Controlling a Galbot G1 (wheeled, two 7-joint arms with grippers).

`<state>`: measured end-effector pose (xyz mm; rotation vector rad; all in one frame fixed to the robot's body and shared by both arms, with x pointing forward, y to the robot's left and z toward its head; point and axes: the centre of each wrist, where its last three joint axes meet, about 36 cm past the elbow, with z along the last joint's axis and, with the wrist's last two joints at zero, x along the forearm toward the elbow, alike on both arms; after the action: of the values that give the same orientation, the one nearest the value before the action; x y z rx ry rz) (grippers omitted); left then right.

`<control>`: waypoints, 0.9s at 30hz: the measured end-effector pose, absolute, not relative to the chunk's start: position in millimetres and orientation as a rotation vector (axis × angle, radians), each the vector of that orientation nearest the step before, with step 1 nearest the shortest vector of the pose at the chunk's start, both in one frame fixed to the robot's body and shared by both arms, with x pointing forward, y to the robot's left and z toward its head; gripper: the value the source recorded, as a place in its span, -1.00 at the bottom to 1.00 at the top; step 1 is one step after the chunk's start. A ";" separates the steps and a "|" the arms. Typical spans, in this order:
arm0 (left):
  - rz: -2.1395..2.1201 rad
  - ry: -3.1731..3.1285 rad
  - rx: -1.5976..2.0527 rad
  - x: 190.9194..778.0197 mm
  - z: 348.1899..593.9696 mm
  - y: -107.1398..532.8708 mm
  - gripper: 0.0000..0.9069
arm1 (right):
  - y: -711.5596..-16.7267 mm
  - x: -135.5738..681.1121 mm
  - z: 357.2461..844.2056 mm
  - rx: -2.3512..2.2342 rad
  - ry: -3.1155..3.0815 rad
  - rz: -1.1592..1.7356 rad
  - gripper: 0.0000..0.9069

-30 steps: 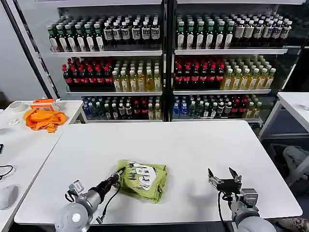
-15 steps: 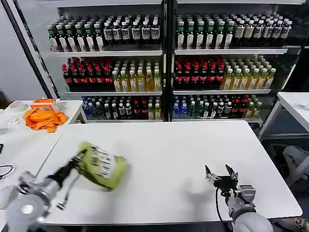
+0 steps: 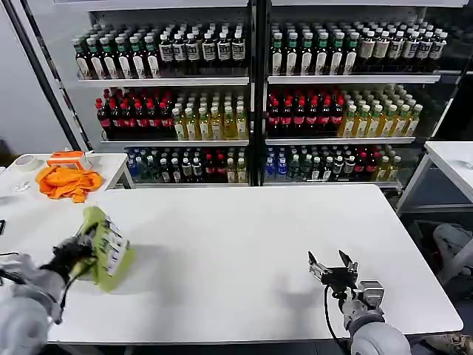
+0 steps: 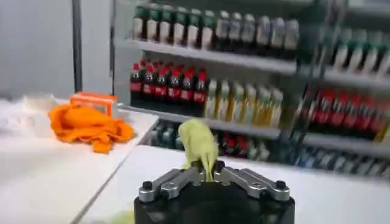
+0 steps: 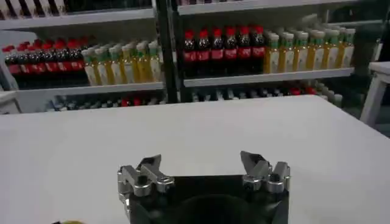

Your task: Fold and organize the clothes.

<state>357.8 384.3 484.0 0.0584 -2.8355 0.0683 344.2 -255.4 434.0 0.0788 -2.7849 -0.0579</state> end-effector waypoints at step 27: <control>-0.480 -2.759 -0.419 306.2 429.7 221.3 1.00 | -257.0 340.5 440.6 0.080 -2.798 -0.055 1.00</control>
<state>306.2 221.3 429.7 -0.4194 -2.7595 -0.4801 340.5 -257.0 440.6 0.0804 -2.7976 -0.0549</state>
